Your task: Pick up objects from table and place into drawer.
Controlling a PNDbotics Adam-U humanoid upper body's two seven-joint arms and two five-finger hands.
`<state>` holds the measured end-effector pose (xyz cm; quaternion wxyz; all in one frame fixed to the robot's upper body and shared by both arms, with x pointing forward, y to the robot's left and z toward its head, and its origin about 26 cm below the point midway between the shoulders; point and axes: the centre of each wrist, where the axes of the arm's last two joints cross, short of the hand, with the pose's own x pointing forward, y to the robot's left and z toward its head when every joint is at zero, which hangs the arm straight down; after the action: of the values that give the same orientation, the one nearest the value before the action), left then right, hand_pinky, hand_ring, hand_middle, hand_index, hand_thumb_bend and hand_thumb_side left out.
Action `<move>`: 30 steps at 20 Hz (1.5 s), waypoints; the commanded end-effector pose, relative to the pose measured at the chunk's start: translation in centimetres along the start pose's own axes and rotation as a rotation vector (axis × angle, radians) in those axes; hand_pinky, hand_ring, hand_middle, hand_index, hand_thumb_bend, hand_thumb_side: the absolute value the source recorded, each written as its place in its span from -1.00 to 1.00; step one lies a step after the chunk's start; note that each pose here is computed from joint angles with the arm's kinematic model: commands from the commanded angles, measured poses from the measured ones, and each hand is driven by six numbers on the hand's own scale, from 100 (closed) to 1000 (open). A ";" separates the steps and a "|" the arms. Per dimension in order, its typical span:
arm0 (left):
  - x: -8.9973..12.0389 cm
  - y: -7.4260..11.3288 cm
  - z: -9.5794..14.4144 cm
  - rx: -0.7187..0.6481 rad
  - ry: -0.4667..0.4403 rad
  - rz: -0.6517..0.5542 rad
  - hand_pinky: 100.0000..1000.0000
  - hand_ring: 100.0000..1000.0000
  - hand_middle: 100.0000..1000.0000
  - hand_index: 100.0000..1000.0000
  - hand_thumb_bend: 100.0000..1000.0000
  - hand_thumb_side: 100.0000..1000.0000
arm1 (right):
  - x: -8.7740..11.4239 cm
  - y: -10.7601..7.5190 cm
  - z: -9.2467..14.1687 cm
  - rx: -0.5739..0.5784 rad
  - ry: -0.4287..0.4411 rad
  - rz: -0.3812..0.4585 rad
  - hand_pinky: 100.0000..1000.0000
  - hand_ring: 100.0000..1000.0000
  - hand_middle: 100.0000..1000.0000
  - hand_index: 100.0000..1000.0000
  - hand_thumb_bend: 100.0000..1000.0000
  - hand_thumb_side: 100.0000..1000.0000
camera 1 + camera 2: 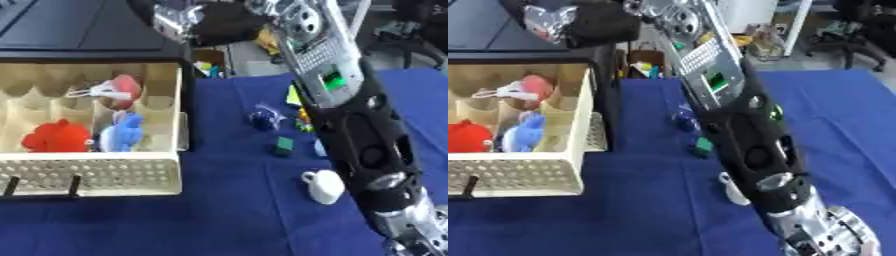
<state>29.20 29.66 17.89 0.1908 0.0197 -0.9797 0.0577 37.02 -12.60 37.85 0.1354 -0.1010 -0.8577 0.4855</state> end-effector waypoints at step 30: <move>0.4 0.4 -0.6 0.057 -0.082 -0.018 -0.26 -0.11 -0.09 0.32 -0.85 1.00 | 1.2 -6.9 17.9 -0.982 -0.222 0.038 0.14 0.41 0.35 0.45 -1.00 1.00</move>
<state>29.15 29.85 17.79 0.1654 0.0345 -0.9817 0.0883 30.38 -30.35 34.27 -0.0023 -0.1149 -0.9929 0.0313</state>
